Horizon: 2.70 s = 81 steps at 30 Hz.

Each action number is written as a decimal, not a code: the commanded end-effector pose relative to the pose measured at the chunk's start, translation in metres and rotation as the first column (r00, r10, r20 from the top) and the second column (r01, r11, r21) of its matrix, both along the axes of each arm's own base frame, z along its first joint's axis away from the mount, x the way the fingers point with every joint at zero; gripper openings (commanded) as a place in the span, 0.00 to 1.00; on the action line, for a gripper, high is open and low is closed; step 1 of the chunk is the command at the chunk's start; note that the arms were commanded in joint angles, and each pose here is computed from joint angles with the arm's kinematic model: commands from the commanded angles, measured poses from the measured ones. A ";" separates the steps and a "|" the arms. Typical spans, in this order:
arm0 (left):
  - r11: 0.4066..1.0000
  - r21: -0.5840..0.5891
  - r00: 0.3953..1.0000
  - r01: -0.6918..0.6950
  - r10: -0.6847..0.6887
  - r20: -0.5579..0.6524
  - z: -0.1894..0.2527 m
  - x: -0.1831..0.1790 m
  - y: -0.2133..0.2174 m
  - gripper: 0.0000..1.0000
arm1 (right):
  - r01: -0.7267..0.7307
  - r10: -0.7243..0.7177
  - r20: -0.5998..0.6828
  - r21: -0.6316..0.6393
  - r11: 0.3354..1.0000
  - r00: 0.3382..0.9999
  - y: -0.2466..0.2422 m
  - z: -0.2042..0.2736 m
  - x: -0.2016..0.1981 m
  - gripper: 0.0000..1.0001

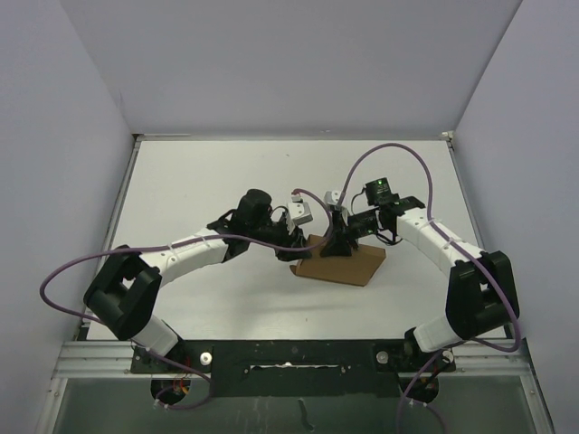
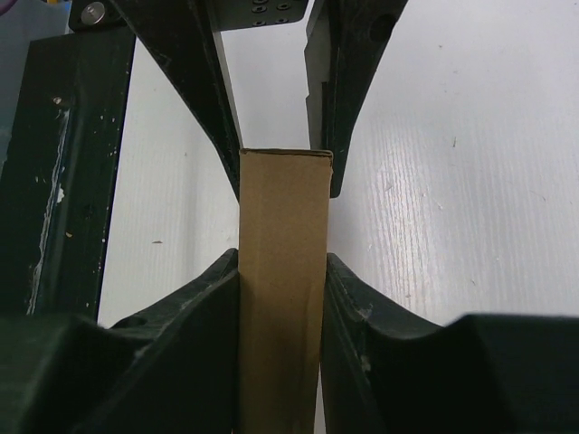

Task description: Fold the paper box

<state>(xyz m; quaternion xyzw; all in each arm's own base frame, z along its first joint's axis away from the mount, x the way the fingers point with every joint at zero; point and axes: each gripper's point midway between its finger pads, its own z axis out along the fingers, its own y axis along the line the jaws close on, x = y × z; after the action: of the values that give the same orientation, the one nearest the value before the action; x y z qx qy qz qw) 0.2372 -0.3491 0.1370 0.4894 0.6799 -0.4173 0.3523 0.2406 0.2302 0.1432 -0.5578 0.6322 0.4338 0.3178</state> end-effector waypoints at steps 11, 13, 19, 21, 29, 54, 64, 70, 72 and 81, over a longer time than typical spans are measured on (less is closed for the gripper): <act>0.978 -0.129 0.983 -0.167 0.154 -0.104 0.042 0.012 0.001 0.57 | -0.021 0.017 0.040 0.089 0.996 0.999 -0.001 0.020 0.003 0.21; 0.964 -0.165 0.973 -0.209 0.188 -0.136 0.049 0.012 0.010 0.62 | -0.018 0.015 0.038 0.093 0.996 0.999 -0.002 0.020 0.004 0.21; 0.870 -0.269 0.905 -0.413 0.358 -0.230 0.063 0.008 0.048 0.70 | -0.005 0.001 0.037 0.111 0.994 0.999 -0.007 0.022 0.007 0.21; 0.835 -0.279 0.873 -0.474 0.403 -0.275 0.058 0.003 0.059 0.71 | 0.001 -0.005 0.037 0.122 0.993 0.999 -0.009 0.025 0.008 0.21; 0.688 -0.309 0.743 -0.657 0.522 -0.419 0.012 -0.017 0.085 0.69 | 0.035 -0.040 0.025 0.166 0.985 0.999 -0.018 0.034 0.013 0.21; 0.601 -0.437 0.743 -0.669 0.516 -0.427 -0.018 -0.007 0.026 0.48 | 0.074 -0.071 -0.023 0.192 0.978 0.997 -0.024 0.033 0.020 0.20; 0.601 -0.410 0.728 -0.686 0.580 -0.366 -0.029 -0.012 0.044 0.42 | 0.082 -0.078 -0.030 0.195 0.977 0.997 -0.026 0.033 0.021 0.20; 0.607 -0.395 0.725 -0.689 0.580 -0.372 -0.025 -0.016 0.047 0.38 | 0.086 -0.081 -0.033 0.199 0.976 0.996 -0.026 0.034 0.022 0.20; 0.606 -0.393 0.722 -0.691 0.595 -0.353 -0.022 -0.016 0.051 0.38 | 0.088 -0.083 -0.033 0.201 0.976 0.996 -0.027 0.034 0.022 0.20; 0.628 -0.343 0.715 -0.698 0.631 -0.300 -0.005 -0.010 0.052 0.39 | 0.090 -0.084 -0.035 0.207 0.974 0.996 -0.028 0.034 0.022 0.20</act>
<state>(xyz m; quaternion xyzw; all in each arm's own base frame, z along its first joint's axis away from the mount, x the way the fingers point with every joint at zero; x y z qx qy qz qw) 0.2181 -0.2956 0.1153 0.0782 0.7291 -0.4470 0.5124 0.2636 0.2007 0.1629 -0.4869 0.6331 0.4763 0.3678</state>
